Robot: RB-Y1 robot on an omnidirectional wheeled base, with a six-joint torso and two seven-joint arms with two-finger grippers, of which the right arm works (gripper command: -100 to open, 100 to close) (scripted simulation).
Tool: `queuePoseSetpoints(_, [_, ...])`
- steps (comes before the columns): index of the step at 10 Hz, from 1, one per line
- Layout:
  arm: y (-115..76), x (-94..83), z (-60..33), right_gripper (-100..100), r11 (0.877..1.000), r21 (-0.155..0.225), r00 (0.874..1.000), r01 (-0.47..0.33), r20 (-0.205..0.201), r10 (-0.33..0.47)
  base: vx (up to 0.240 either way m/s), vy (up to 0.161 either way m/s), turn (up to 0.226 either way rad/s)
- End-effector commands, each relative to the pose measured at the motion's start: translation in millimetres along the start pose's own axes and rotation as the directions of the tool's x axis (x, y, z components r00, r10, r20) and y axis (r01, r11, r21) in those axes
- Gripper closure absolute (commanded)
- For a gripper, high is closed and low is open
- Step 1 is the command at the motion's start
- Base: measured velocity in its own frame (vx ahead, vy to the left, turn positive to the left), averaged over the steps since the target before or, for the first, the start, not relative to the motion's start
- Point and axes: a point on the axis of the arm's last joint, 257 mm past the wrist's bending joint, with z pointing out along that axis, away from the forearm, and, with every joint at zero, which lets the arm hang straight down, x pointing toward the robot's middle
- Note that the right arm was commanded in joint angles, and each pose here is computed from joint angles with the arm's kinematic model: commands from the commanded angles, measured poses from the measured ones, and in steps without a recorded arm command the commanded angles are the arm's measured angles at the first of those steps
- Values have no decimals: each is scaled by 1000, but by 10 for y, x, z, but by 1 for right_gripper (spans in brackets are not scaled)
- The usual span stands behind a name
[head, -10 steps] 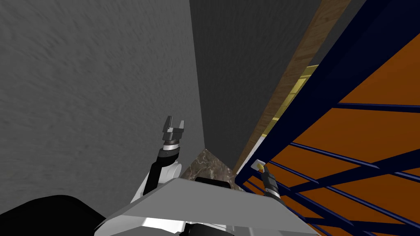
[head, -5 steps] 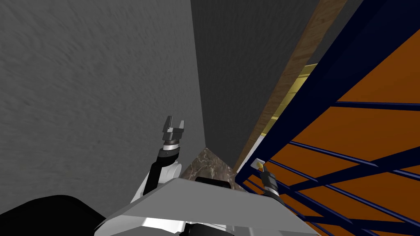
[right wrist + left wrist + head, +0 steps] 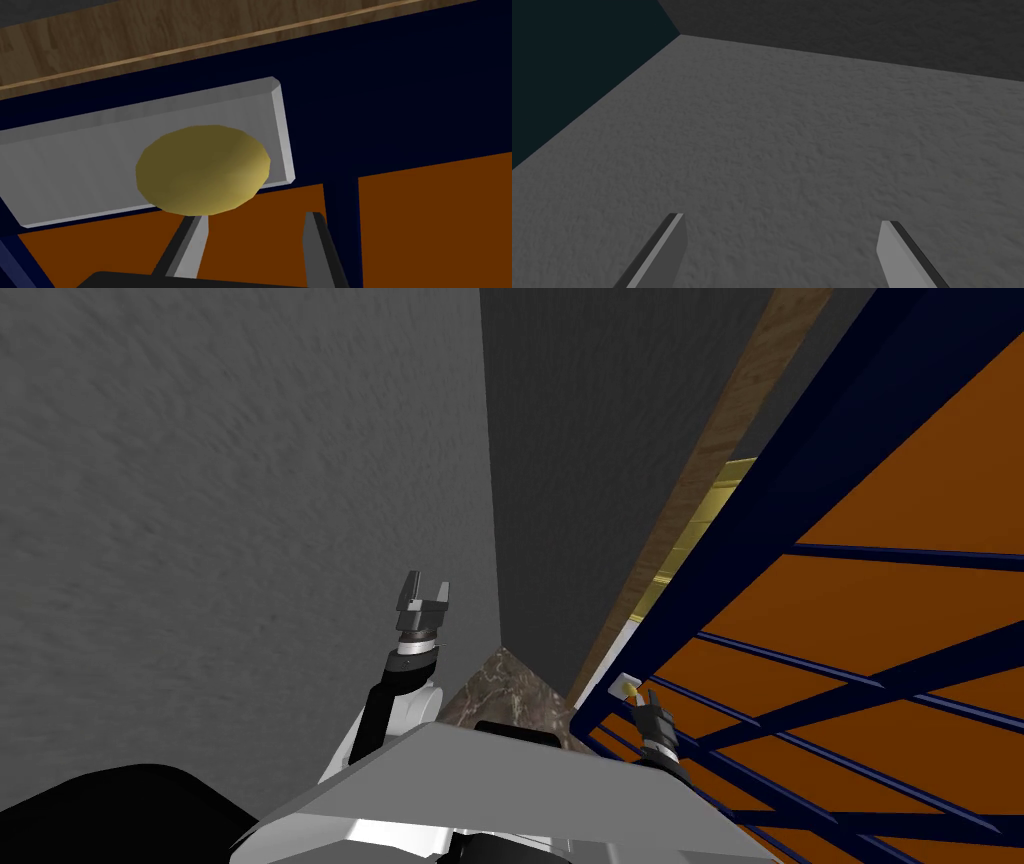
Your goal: Pull the door open
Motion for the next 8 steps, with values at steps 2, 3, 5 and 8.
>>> queuePoseSetpoints(2, [-81,131,3,-100,993,8,993,-120,3,120,-83,7,31])
queuePoseSetpoints(3, [-88,155,15,-100,987,6,987,-163,7,163,-84,9,52])
queuePoseSetpoints(5, [-96,182,29,-100,974,3,973,-228,12,228,-43,12,41])
queuePoseSetpoints(8, [-115,241,57,-100,942,-3,942,-335,22,335,-55,5,23])
